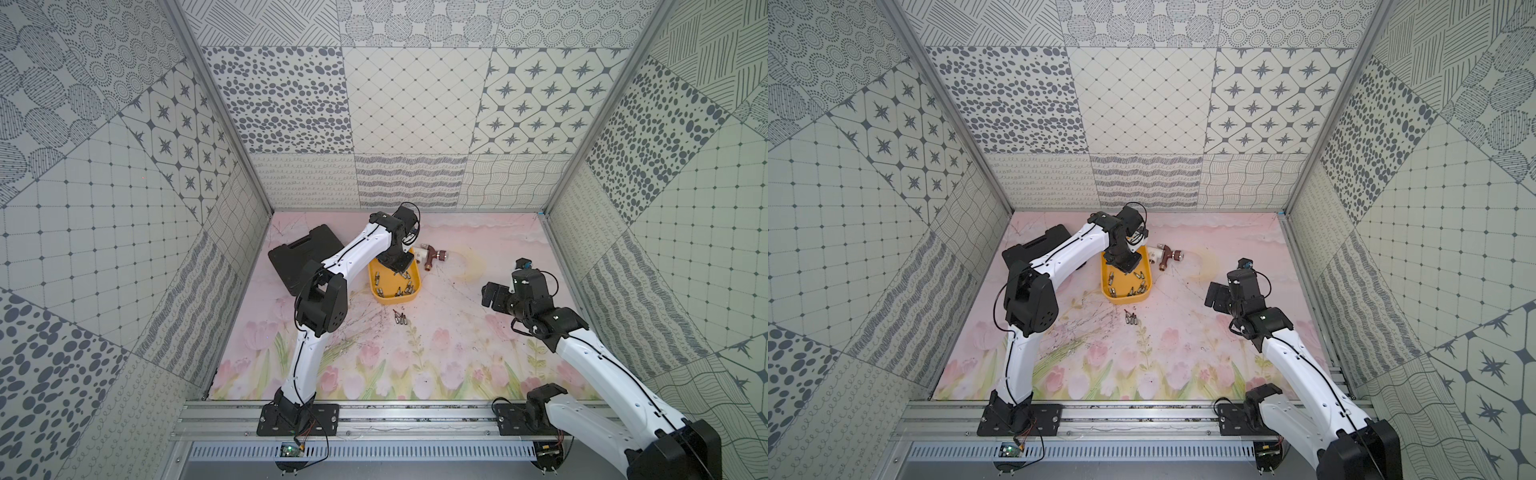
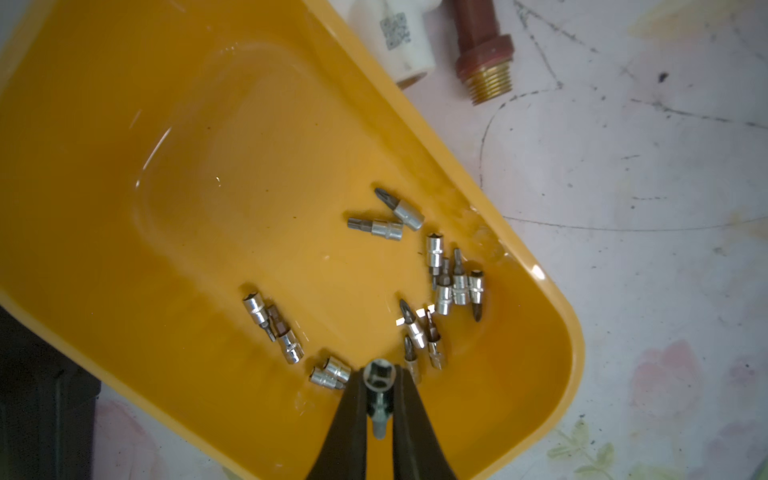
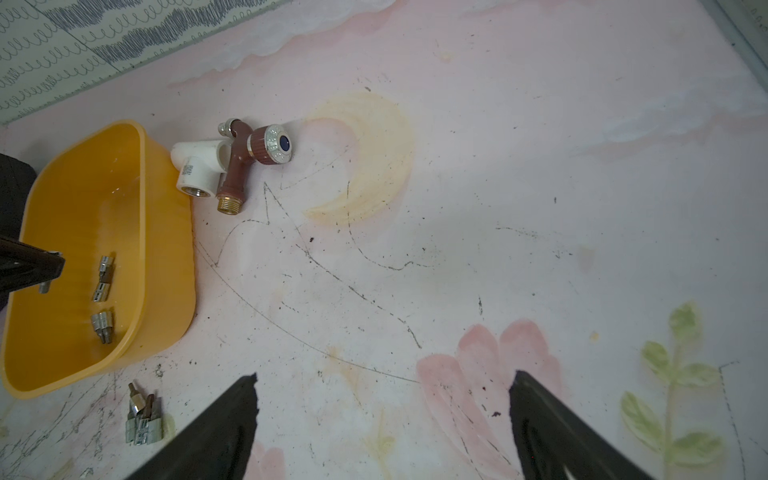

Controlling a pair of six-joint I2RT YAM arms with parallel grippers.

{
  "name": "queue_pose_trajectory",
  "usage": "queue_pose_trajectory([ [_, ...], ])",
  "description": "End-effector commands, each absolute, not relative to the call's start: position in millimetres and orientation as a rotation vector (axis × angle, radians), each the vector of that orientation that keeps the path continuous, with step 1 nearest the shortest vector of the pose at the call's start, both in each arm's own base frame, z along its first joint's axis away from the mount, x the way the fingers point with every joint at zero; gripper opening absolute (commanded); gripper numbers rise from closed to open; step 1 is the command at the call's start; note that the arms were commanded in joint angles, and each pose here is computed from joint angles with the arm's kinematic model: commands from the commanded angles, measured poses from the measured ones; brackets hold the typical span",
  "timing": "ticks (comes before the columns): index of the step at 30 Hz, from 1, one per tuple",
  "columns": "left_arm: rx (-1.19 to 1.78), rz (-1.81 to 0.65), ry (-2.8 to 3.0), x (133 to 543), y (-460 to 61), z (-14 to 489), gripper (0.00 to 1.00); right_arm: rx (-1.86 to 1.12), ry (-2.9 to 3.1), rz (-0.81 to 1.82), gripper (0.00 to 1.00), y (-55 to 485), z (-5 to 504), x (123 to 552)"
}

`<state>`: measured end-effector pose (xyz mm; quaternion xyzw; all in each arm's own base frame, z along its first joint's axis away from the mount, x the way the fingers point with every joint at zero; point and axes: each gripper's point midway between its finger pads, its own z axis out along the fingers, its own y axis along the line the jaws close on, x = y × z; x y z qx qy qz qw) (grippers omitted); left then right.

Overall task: Put the bit on the desktop into the storage box
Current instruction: Place the screwdriver bit in the storage box.

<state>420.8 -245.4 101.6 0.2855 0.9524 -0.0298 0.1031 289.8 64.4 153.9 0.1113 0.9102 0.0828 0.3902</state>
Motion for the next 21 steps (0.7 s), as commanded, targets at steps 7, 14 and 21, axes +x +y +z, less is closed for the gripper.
queue_pose_trajectory([
  [7,0.861,0.179,2.899,437.0,-207.7,60.2,0.03,0.278,2.274,0.231,0.97,64.5,161.6,292.5],
  [14,0.851,0.169,2.897,441.5,-208.9,54.4,0.03,0.282,2.278,0.239,0.97,65.1,159.6,291.0],
  [21,0.848,0.174,2.894,442.4,-208.3,55.0,0.07,0.282,2.279,0.238,0.97,64.6,159.0,290.7],
])
